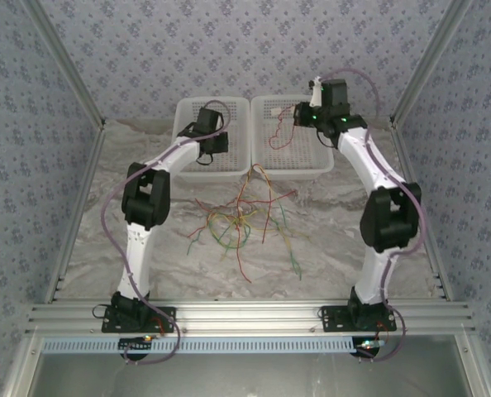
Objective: Untangle the cables
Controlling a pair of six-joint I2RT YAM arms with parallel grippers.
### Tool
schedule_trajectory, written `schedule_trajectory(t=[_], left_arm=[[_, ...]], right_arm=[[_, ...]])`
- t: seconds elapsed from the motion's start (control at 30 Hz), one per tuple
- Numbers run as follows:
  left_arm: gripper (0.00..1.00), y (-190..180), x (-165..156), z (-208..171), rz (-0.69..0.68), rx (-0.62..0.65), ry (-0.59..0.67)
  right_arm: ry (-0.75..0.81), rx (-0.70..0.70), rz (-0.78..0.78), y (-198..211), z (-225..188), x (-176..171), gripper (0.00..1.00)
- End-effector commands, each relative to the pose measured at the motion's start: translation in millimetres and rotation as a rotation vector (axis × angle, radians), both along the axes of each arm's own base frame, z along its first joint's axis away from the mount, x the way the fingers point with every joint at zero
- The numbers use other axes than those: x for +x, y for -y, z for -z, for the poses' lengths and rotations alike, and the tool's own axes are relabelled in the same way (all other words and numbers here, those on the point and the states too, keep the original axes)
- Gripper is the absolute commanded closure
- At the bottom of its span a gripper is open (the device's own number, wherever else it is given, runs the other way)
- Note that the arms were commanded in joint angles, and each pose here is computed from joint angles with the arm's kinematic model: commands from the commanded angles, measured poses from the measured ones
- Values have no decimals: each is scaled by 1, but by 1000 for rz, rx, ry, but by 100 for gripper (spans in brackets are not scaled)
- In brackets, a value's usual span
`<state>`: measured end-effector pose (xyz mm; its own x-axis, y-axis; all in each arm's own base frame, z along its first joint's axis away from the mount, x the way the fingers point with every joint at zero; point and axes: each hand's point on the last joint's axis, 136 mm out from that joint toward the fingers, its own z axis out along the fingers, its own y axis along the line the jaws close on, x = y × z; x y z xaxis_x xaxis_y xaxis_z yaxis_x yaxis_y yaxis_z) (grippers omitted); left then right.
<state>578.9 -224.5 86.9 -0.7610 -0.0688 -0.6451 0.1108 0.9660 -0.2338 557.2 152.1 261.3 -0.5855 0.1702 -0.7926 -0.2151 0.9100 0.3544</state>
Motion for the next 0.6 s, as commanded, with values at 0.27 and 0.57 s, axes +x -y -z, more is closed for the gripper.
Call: schedule_trajectory(t=[0.27,0.57], left_arm=[[100,-15,-2,34,-63,-85,-89],[100,-14,8,47,-87,-94,-135]], right_arm=[[-294,-147,33,-14,141,62,100],[-325,-107,79,-19,175,79,100]])
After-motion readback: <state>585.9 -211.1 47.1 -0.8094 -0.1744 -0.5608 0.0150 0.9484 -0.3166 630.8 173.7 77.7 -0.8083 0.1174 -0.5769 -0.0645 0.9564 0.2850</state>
